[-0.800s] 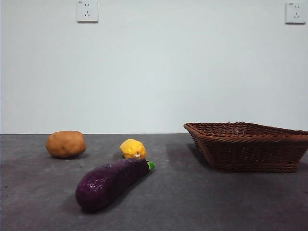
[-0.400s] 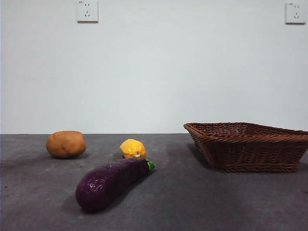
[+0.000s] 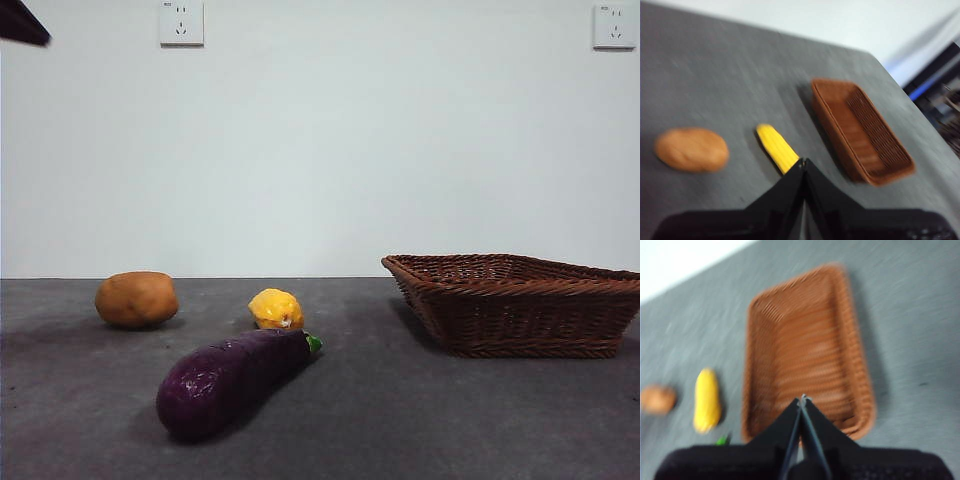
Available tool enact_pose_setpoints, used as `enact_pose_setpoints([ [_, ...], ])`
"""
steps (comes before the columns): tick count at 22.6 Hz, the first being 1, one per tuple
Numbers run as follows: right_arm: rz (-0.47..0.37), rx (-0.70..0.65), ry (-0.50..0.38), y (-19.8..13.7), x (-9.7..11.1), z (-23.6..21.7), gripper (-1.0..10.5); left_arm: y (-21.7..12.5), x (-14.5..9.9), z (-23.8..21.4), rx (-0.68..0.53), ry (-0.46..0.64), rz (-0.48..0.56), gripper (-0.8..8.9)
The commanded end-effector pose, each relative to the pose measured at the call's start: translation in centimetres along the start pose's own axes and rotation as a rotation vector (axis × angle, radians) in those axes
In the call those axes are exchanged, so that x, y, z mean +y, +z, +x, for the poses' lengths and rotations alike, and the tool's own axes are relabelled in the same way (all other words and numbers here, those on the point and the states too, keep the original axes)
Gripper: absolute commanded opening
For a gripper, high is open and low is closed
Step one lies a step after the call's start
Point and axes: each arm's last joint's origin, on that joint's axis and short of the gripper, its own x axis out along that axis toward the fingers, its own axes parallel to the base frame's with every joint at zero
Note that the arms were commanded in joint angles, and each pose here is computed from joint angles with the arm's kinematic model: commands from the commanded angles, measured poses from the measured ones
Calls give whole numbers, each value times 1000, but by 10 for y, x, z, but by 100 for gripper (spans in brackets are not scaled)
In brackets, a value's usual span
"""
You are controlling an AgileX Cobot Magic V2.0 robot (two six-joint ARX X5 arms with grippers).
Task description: Help me put the vegetables on the table into the basket
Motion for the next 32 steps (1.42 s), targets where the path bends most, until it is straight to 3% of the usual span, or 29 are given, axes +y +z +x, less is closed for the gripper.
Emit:
enact_pose_setpoints([
  [1,-88,72,41,10,2,11,1,-3,9,11,72,-29,-56,-4],
  [4,-102,204,16,27,1,34,28,-11,19,27,170,-31,-123,-4],
  [7,-102,339,-13,43,-3,64,372,-19,26,42,251,-29,-159,-4],
  [10,-105,411,-46,60,-9,100,513,-27,29,55,320,-46,-141,-4],
  [13,-113,447,-117,75,-17,134,512,-33,27,66,370,-71,-120,-4],
  [20,-144,570,-139,86,-37,207,503,-43,15,82,436,-138,-31,-4],
  [23,-144,600,-160,83,-49,226,499,-45,10,84,439,-182,89,-4],
  [24,-145,616,-160,80,-54,232,473,-46,8,85,439,-201,146,-5],
  [26,-151,645,-159,75,-61,239,308,-47,5,87,435,-226,209,-5],
  [30,-95,689,-63,67,-70,249,269,-47,2,88,424,-245,262,-5],
  [31,-84,705,-54,65,-71,250,192,-46,2,88,417,-247,267,-5],
  [32,-80,718,-59,63,-72,252,40,-45,1,89,405,-248,274,-5],
])
